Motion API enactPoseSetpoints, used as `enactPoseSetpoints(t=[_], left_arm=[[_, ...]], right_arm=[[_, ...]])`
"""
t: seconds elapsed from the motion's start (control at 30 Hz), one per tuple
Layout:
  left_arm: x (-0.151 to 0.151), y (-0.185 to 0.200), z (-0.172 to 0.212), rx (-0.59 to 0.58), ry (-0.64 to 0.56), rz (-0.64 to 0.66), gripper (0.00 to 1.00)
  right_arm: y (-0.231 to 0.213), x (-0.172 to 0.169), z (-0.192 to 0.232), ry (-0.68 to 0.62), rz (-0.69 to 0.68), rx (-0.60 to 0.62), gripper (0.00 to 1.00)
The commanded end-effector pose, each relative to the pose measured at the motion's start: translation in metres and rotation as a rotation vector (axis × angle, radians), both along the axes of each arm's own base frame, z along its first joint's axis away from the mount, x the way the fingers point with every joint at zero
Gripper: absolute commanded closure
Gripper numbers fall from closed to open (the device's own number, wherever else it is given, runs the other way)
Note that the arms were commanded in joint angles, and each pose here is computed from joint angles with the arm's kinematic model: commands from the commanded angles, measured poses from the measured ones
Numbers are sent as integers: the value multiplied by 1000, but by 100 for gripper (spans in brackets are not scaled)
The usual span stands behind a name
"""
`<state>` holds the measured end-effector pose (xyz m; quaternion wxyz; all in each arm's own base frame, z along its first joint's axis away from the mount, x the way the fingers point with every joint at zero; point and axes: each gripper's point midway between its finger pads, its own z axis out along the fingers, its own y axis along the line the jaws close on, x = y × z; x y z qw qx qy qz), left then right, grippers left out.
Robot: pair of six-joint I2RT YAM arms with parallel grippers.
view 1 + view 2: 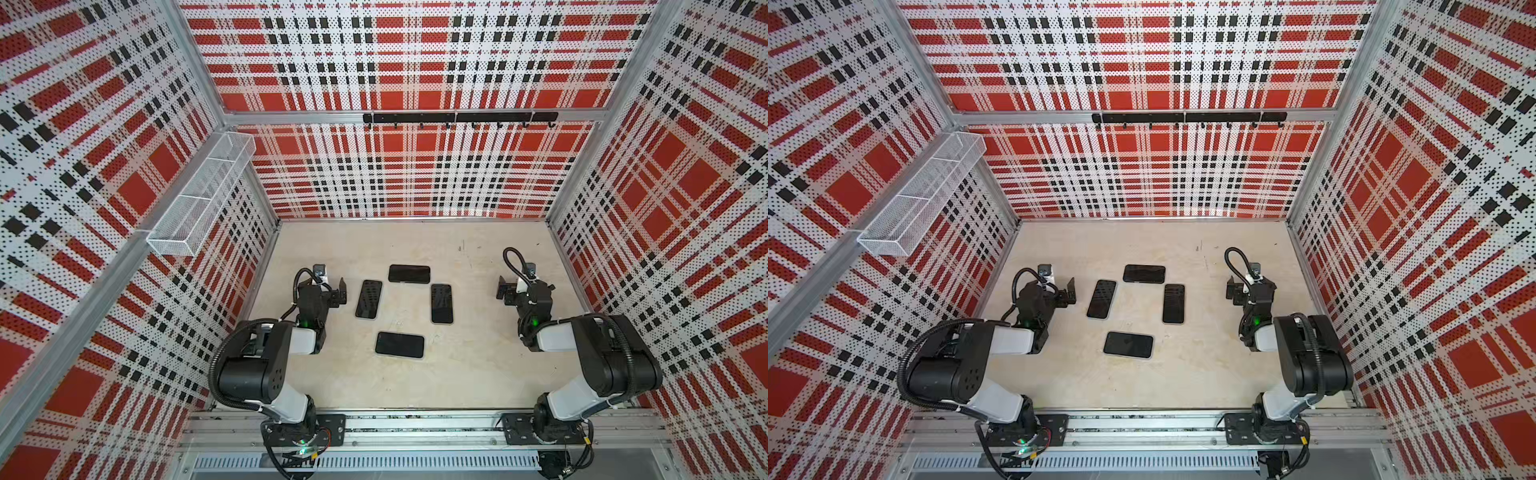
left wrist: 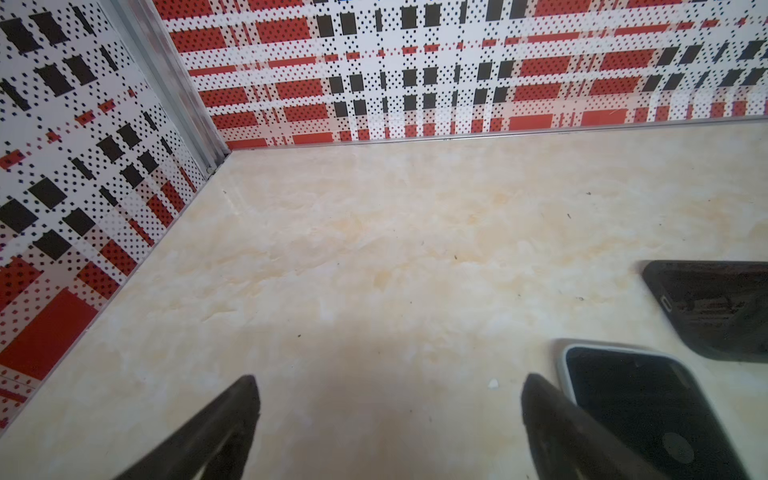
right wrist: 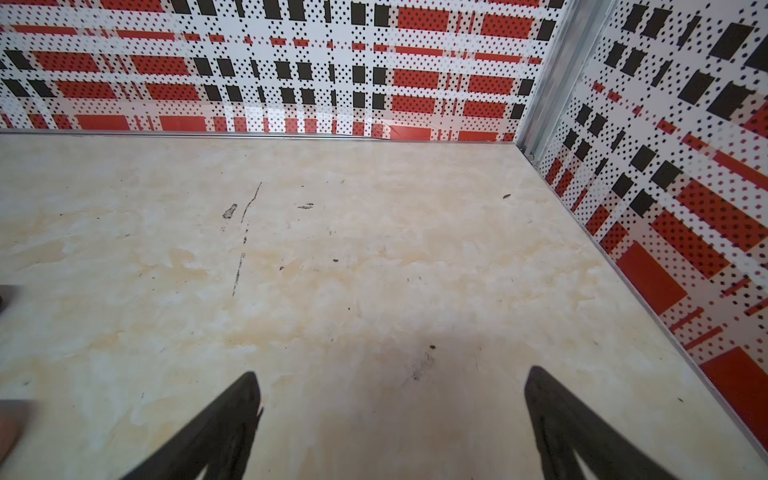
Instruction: Put the phone into the phone case
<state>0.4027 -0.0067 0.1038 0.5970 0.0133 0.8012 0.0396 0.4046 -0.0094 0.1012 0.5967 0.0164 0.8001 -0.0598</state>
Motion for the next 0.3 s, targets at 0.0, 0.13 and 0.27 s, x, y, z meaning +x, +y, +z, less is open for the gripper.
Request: enactPoseSetpoints(t=[0.0, 0.13, 0.27], left_arm=[[7, -3, 13, -3, -48, -14, 0], [7, -4, 13, -3, -48, -16, 1], [7, -4, 13, -3, -49, -15, 0]], right_arm=[[1, 4, 7, -24, 7, 0, 0], [1, 4, 7, -25, 8, 1, 0], [1, 3, 9, -33, 9, -1, 0]])
